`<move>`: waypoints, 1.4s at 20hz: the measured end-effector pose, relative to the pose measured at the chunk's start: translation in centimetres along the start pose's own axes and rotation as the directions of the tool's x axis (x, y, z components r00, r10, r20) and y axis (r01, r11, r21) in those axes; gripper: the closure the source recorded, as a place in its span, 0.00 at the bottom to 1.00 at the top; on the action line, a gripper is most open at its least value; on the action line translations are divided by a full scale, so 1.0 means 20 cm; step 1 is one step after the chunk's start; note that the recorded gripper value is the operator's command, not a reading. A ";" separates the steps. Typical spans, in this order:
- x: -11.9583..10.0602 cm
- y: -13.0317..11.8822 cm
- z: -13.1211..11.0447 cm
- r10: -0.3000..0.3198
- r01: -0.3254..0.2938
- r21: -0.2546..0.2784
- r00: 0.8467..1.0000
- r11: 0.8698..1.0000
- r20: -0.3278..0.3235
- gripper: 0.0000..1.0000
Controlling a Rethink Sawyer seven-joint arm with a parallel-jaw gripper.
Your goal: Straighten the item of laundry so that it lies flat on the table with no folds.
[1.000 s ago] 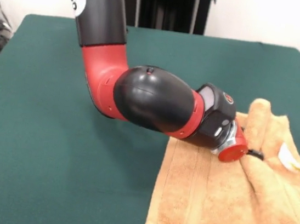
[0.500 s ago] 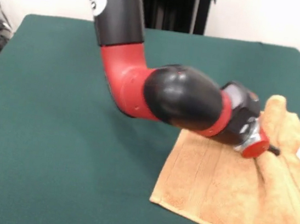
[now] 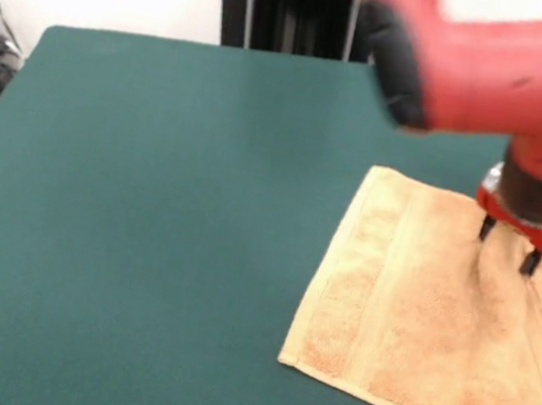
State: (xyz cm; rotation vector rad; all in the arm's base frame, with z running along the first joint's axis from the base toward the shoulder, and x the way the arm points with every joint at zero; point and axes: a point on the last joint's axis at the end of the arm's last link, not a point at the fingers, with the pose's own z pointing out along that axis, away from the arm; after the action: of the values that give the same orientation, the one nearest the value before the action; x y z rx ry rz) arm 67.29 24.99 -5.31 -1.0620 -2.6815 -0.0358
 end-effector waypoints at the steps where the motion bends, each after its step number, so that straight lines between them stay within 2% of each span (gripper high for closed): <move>1: 0.04 0.01 0.00 -0.045 0.044 0.020 0.997 0.999 0.064 0.00; 2: 0.07 0.02 0.00 -0.081 0.078 0.037 0.990 0.996 0.112 0.00; 4: 0.13 0.04 0.01 -0.172 0.157 0.088 0.960 0.984 0.222 0.00; 6: 0.19 0.06 0.02 -0.256 0.222 0.143 0.917 0.965 0.307 0.00; 7: 0.25 0.07 0.03 -0.329 0.274 0.196 0.869 0.942 0.370 0.00; 9: 0.28 0.07 0.05 -0.383 0.310 0.233 0.825 0.922 0.415 0.00; 11: 0.29 0.07 0.05 -0.398 0.321 0.241 0.810 0.916 0.432 0.00; 12: 0.29 0.07 0.05 -0.399 0.323 0.241 0.807 0.915 0.435 0.00; 15: 0.27 0.06 0.05 -0.378 0.308 0.223 0.819 0.925 0.432 0.00; 16: 0.26 0.06 0.04 -0.361 0.297 0.212 0.829 0.931 0.426 0.00; 18: 0.25 0.06 0.04 -0.344 0.285 0.200 0.840 0.938 0.420 0.00; 19: 0.24 0.05 0.04 -0.315 0.266 0.175 0.858 0.948 0.406 0.00; 22: 0.22 0.04 0.03 -0.282 0.245 0.143 0.877 0.959 0.389 0.00; 23: 0.20 0.03 0.03 -0.252 0.226 0.113 0.894 0.967 0.370 0.00; 28: 0.15 0.00 0.01 -0.178 0.174 0.041 0.931 0.984 0.319 0.00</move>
State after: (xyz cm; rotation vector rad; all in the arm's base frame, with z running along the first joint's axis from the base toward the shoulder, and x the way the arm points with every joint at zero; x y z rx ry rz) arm 65.12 27.04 -4.81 -0.8849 -3.0593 0.1318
